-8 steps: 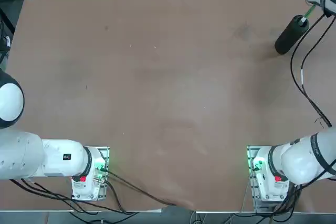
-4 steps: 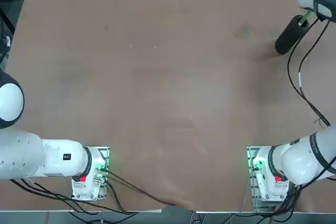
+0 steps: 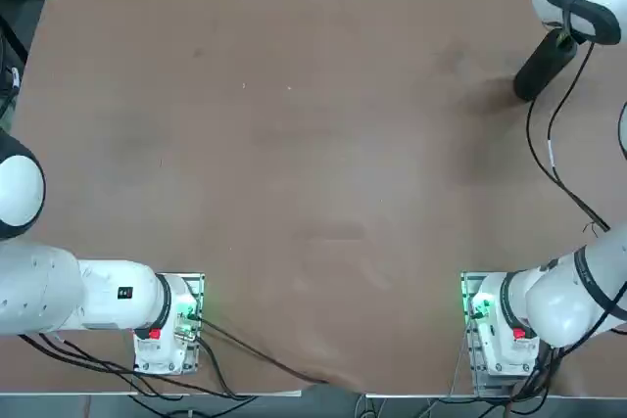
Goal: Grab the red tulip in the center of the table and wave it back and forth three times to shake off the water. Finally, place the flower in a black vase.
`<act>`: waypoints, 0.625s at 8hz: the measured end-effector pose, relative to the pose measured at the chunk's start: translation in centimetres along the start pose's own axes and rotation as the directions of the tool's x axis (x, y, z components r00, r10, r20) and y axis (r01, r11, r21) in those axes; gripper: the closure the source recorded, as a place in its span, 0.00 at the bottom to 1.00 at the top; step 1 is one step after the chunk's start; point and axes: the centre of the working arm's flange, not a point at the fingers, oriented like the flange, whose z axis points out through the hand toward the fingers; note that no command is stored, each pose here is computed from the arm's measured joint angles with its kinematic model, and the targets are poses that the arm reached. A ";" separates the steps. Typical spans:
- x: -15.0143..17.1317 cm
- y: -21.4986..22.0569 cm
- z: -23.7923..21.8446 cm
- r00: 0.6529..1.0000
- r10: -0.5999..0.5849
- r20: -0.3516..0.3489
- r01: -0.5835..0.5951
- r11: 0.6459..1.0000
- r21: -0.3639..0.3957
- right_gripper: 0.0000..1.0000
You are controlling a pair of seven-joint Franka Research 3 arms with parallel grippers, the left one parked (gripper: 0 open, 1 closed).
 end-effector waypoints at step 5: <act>-2.6 0.3 -8.6 0.982 -0.041 0.184 0.049 0.998 -0.039 0.00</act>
